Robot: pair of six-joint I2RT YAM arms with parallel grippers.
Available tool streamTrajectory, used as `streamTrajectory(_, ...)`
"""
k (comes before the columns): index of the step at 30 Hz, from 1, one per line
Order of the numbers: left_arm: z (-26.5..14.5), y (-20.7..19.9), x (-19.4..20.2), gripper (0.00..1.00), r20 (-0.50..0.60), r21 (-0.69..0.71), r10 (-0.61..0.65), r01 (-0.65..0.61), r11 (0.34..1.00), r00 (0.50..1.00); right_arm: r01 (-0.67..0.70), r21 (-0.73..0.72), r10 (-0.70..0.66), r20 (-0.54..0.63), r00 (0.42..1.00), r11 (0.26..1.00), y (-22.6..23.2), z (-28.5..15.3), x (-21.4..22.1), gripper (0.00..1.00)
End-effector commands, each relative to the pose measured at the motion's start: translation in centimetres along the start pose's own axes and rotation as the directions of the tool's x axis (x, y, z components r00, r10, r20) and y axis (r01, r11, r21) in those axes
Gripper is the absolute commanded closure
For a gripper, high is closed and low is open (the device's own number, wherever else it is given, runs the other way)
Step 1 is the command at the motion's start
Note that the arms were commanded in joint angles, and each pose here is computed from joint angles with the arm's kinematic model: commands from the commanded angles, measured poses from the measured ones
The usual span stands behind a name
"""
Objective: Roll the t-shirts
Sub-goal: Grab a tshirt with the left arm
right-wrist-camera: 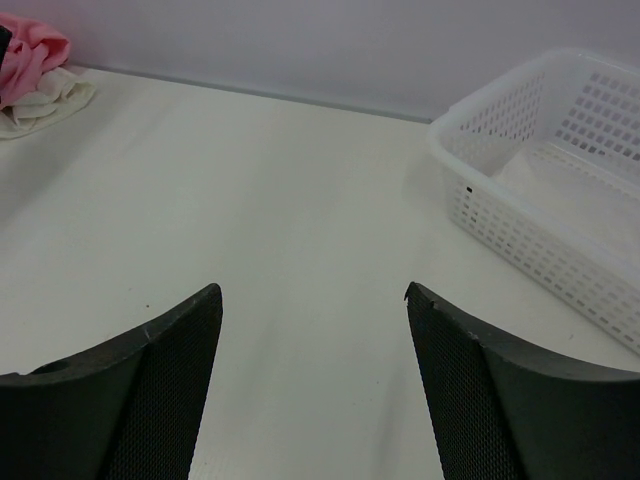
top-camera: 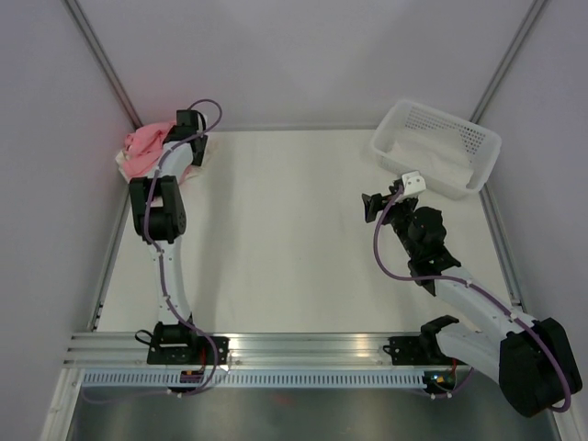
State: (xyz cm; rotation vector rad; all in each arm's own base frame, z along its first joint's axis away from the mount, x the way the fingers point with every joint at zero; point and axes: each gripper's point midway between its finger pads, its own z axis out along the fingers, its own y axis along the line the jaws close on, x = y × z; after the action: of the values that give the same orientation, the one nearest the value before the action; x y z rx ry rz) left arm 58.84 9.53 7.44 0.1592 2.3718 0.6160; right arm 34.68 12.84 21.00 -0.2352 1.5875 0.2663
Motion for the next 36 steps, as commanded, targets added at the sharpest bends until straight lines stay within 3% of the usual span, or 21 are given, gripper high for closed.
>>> streamTrajectory(1,0.9,-0.8,0.6,0.34,-0.031,0.040,0.034,-0.033,0.999,0.999,0.004,-0.024,-0.004,0.012,1.000,1.000,0.5,0.1,-0.3,0.19)
streamTrajectory(3,1.5,0.1,0.8,0.42,-0.040,0.015,0.014,-0.014,1.000,0.999,0.006,-0.024,-0.006,0.010,1.000,1.000,0.5,0.1,-0.3,0.19)
streamTrajectory(4,1.8,0.2,1.2,0.61,-0.052,0.007,0.006,-0.006,1.000,0.999,0.009,-0.025,-0.008,0.013,1.000,1.000,0.6,0.1,-0.4,0.19)
streamTrajectory(7,1.2,1.0,0.8,0.92,-0.042,-0.001,-0.036,0.036,0.999,0.998,0.013,-0.021,-0.013,0.017,1.000,1.000,0.5,0.0,-0.5,0.19)
streamTrajectory(8,0.9,0.9,0.6,0.96,-0.035,0.009,-0.040,0.040,0.999,0.999,0.015,-0.022,-0.015,0.015,1.000,1.000,0.5,-0.1,-0.5,0.19)
streamTrajectory(14,-2.7,2.0,-1.4,0.98,0.028,0.041,-0.107,0.106,0.994,0.994,0.016,-0.021,-0.016,0.017,1.000,1.000,0.5,-0.1,-0.6,0.19)
streamTrajectory(22,-9.2,2.7,-3.1,0.98,0.110,0.083,-0.107,0.098,0.992,0.988,0.009,-0.021,-0.008,0.017,1.000,1.000,0.6,-0.1,-1.0,0.19)
streamTrajectory(30,-17.9,-2.6,-4.4,0.98,0.252,0.271,-0.021,-0.049,0.961,0.968,-0.006,-0.030,0.007,0.016,1.000,1.000,1.2,0.0,-2.3,0.19)
streamTrajectory(36,-25.1,-4.7,-5.3,0.98,0.382,0.295,0.058,-0.182,0.938,0.922,-0.007,-0.049,0.008,0.028,1.000,0.999,1.9,-0.1,-3.5,0.20)
